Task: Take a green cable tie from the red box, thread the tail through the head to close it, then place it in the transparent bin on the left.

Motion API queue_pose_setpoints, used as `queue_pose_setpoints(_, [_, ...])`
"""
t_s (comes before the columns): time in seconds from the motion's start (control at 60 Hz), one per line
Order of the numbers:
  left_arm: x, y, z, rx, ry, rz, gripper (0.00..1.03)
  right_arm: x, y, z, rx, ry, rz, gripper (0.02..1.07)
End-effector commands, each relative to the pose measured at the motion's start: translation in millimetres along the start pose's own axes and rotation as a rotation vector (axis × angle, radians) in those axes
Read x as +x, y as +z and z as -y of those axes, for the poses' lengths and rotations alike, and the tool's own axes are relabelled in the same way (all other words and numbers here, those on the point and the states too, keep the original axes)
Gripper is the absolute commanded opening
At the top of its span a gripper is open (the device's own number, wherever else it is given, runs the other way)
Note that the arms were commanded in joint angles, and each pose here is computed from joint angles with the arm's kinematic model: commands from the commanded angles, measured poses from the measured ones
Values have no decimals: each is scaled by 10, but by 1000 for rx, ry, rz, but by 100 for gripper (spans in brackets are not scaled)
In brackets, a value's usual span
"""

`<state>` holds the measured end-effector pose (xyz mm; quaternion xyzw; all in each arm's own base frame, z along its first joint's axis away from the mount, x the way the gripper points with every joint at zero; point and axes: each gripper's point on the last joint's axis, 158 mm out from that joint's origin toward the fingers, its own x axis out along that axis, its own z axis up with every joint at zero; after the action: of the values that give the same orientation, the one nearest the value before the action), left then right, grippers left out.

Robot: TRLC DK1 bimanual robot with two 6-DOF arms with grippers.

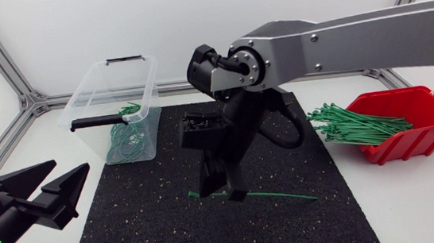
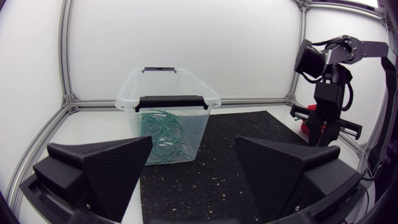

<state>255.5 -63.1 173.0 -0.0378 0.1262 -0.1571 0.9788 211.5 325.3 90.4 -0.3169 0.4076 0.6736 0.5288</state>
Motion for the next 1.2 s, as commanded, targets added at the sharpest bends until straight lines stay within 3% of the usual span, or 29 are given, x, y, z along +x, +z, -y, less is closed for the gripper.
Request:
queue_pose_setpoints(0.0, [-1, 189, 74, -2, -39, 5, 85, -172, 90, -1, 23, 4, 34, 7])
queue_pose_setpoints(0.3, [152, 286, 361, -12, -218, -148, 82, -534, 184, 45, 139, 92, 93, 7])
queue_pose_setpoints(0.35, [161, 315, 386, 43, -238, -151, 82, -560, 182, 70, 158, 108, 94, 7])
queue_pose_setpoints(0.433, [153, 373, 501, 280, -311, -116, 82, -581, 203, 100, 189, 144, 97, 7])
queue_pose_setpoints(0.533, [186, 379, 516, 294, -325, -128, 82, -569, 216, 142, 215, 174, 95, 7])
queue_pose_setpoints(0.933, [193, 236, 886, 672, -536, -69, 82, -534, 406, 230, 322, 265, 112, 7])
queue_pose_setpoints(1.183, [268, 21, 1045, 813, -616, -28, 82, -457, 428, 238, 357, 320, 104, 7])
